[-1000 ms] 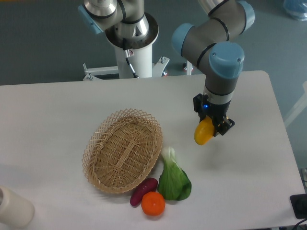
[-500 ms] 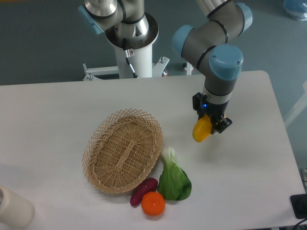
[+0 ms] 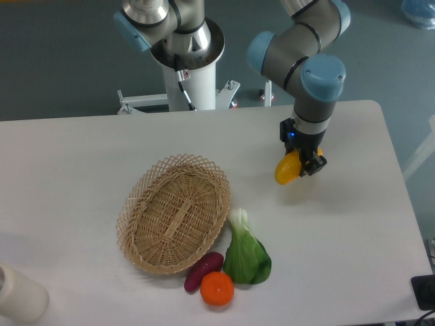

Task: Place the mango on the table
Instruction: 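Lower the held yellow mango toward the table with the gripper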

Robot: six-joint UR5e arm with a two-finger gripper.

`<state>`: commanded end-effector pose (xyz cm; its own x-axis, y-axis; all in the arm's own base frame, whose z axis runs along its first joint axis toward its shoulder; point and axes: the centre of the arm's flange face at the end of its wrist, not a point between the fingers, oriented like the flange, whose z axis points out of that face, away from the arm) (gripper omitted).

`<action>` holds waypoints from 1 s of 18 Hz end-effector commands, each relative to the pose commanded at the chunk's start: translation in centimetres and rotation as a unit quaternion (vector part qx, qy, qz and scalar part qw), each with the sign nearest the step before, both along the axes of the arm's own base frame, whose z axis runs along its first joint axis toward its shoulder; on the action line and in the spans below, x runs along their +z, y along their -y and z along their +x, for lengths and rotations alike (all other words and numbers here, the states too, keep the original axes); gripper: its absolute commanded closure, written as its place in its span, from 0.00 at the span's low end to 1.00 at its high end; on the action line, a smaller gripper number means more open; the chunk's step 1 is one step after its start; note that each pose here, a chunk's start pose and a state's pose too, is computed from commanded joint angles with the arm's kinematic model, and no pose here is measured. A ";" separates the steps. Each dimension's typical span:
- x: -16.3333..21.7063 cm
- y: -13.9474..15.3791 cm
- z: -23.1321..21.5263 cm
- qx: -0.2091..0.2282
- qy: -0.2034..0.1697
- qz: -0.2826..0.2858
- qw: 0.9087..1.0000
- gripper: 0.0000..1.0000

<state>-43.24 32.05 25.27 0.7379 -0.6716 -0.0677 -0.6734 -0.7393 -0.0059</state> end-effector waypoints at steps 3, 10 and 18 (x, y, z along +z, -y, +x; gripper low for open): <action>-0.6 0.7 1.1 -0.023 0.005 -0.007 1.000 0.63; -3.0 2.4 2.5 -0.043 -0.011 -0.004 0.999 0.59; -3.8 3.1 3.5 -0.050 -0.003 -0.014 0.999 0.43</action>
